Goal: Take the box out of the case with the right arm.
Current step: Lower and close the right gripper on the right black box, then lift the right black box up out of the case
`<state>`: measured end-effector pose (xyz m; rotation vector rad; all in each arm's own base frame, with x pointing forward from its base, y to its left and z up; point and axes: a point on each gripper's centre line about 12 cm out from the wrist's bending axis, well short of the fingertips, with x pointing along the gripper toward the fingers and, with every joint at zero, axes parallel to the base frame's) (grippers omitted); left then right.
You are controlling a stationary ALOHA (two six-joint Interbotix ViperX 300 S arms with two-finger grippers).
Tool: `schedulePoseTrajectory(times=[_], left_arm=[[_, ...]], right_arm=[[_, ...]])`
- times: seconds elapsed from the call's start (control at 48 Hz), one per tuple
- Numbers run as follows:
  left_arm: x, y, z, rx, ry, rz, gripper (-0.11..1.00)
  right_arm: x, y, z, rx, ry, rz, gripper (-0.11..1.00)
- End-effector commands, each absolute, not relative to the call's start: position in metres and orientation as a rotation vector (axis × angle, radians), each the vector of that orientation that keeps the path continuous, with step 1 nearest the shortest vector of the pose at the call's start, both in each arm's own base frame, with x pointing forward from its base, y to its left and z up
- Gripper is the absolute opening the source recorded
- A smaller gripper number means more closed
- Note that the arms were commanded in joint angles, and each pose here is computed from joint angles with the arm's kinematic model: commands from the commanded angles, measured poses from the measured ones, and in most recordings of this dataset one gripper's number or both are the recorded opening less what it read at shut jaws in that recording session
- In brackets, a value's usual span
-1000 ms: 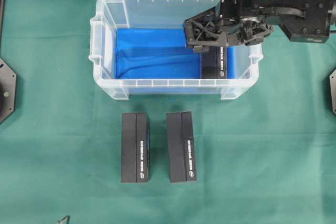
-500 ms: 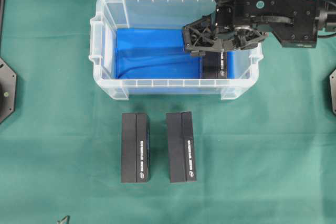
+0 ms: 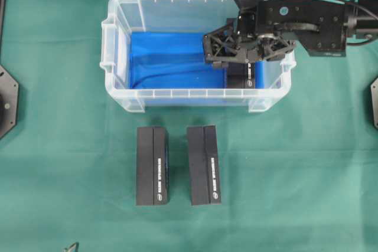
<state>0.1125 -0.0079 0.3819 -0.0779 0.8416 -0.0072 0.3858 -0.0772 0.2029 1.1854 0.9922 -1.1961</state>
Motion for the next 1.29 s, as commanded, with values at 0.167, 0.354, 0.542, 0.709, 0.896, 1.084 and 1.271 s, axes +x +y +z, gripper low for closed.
schedulePoseTrajectory(times=[0.167, 0.354, 0.542, 0.709, 0.896, 1.084, 1.271], left_arm=[[0.116, -0.0077, 0.3862, -0.076, 0.832, -0.005, 0.02], [0.116, -0.0075, 0.3862, -0.076, 0.832, -0.003, 0.02], [0.1164, -0.0076, 0.3861, -0.076, 0.833, -0.003, 0.02], [0.1158, -0.0075, 0.3861, -0.076, 0.833, -0.003, 0.02], [0.1156, -0.0077, 0.3859, -0.075, 0.837, -0.004, 0.02], [0.1156, -0.0075, 0.3859, -0.076, 0.837, -0.003, 0.02], [0.116, -0.0075, 0.3857, -0.076, 0.838, -0.003, 0.02]], right_arm=[[0.3885, -0.0802, 0.2032, 1.227, 0.976, -1.205, 0.89], [0.3882, -0.0803, 0.2025, 1.243, 0.973, -1.218, 0.88], [0.3884, -0.0801, 0.2029, 1.264, 0.961, -1.233, 0.67], [0.3898, -0.0804, 0.2033, 1.273, 0.951, -1.232, 0.65], [0.39, -0.0798, 0.2031, 1.271, 0.954, -1.234, 0.65], [0.3901, -0.08, 0.2042, 1.27, 0.952, -1.233, 0.65], [0.3914, -0.079, 0.2079, 1.269, 0.95, -1.229, 0.65]])
